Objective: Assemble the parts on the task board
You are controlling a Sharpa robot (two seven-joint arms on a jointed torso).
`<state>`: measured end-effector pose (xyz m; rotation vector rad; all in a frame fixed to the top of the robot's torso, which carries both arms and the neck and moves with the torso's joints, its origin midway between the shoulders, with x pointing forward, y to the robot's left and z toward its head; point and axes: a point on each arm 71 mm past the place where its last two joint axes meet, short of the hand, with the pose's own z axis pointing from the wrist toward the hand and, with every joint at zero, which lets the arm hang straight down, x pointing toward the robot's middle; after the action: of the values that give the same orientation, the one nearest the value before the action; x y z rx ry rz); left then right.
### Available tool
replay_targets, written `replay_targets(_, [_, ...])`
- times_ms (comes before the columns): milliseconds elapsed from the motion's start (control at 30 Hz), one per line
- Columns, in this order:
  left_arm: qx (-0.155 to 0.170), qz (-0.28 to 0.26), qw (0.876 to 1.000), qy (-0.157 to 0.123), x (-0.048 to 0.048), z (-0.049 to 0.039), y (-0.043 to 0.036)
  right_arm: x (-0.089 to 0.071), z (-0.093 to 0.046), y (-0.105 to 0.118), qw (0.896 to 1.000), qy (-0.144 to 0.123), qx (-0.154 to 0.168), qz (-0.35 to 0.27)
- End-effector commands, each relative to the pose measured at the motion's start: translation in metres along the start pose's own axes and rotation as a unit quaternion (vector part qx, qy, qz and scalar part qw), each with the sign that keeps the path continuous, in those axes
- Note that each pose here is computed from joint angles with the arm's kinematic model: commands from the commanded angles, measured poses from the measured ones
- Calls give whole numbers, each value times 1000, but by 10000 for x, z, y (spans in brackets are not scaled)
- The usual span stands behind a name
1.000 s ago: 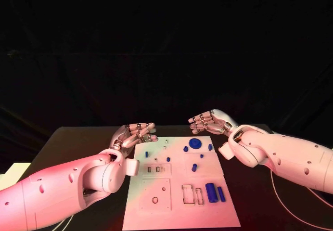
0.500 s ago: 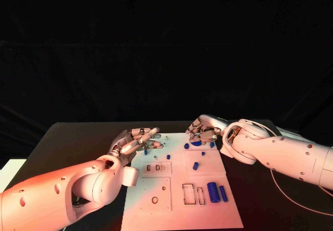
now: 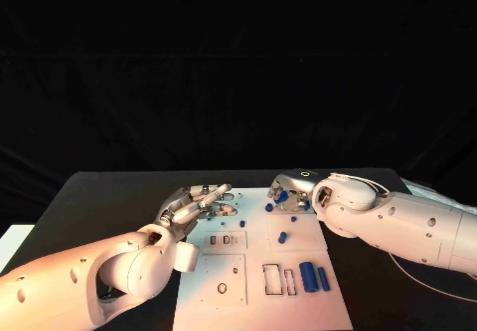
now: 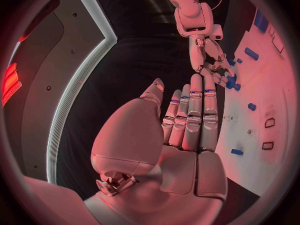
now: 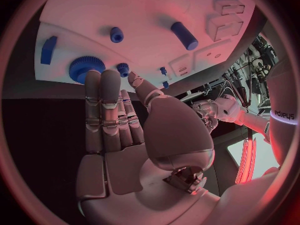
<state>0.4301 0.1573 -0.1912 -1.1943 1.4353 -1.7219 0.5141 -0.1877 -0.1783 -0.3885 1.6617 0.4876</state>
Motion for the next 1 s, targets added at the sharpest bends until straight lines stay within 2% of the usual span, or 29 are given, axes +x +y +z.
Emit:
replay_targets(33, [0,-9,1000,13,33,-3,-18,8,15,-5,999,14,14,-41])
replay_targets(667, [-3,-8,1000,12,31,2,-22,45,100,42,998,38,5,-42])
replay_targets(1000, [-4,-8,1000,11,20,4,-20,51,116,83,998,41,-3,-38])
